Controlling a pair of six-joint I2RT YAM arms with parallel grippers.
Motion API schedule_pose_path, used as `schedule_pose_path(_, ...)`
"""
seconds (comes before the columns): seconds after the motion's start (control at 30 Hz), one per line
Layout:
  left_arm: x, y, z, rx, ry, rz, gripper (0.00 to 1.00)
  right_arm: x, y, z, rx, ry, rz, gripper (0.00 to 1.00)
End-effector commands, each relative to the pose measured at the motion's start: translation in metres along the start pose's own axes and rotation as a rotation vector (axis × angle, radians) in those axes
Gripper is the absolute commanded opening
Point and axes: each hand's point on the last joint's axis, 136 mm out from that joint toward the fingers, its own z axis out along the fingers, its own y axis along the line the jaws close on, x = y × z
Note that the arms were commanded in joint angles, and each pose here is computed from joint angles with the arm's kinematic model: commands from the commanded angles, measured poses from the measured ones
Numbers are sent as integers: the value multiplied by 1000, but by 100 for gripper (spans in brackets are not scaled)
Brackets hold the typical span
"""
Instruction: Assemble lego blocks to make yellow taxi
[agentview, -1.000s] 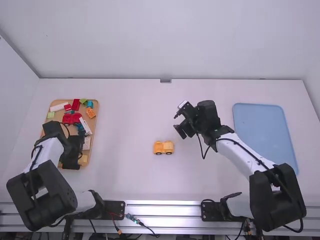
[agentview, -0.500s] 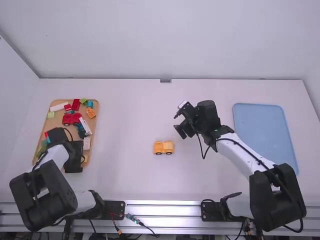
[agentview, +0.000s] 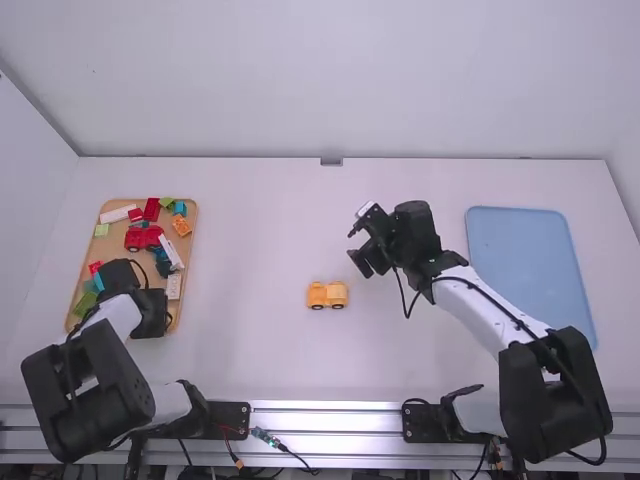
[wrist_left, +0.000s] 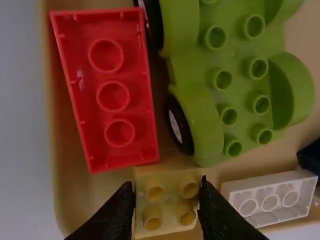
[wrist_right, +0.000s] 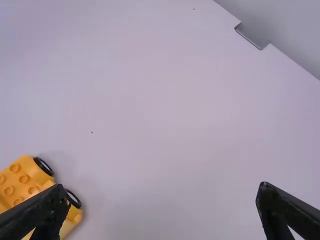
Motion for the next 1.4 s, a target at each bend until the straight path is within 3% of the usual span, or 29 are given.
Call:
schedule_pose_path(0.0, 4, 9, 4, -29, 10, 1, 30, -16, -5, -6, 14, -36, -7, 99)
schedule_pose_path(0.07, 5, 9, 4, -28, 16, 1, 36, -16, -5, -6, 13, -35, -7, 99)
schedule_pose_path(0.13, 6, 9, 4, -27, 17, 2, 58, -15, -4, -6, 12, -33, -7, 99)
schedule_pose_path(0.2, 5, 9, 4, -28, 17, 1, 88, -15, -4, -6, 12, -33, -7, 99)
schedule_pose_path(0.3, 6, 9, 4, -27, 17, 7, 96, -15, -4, -6, 13, -32, -7, 99)
schedule_pose_path(1.37, 10, 4, 0, -20, 54, -22, 99, -15, -4, -6, 13, -33, -7, 99)
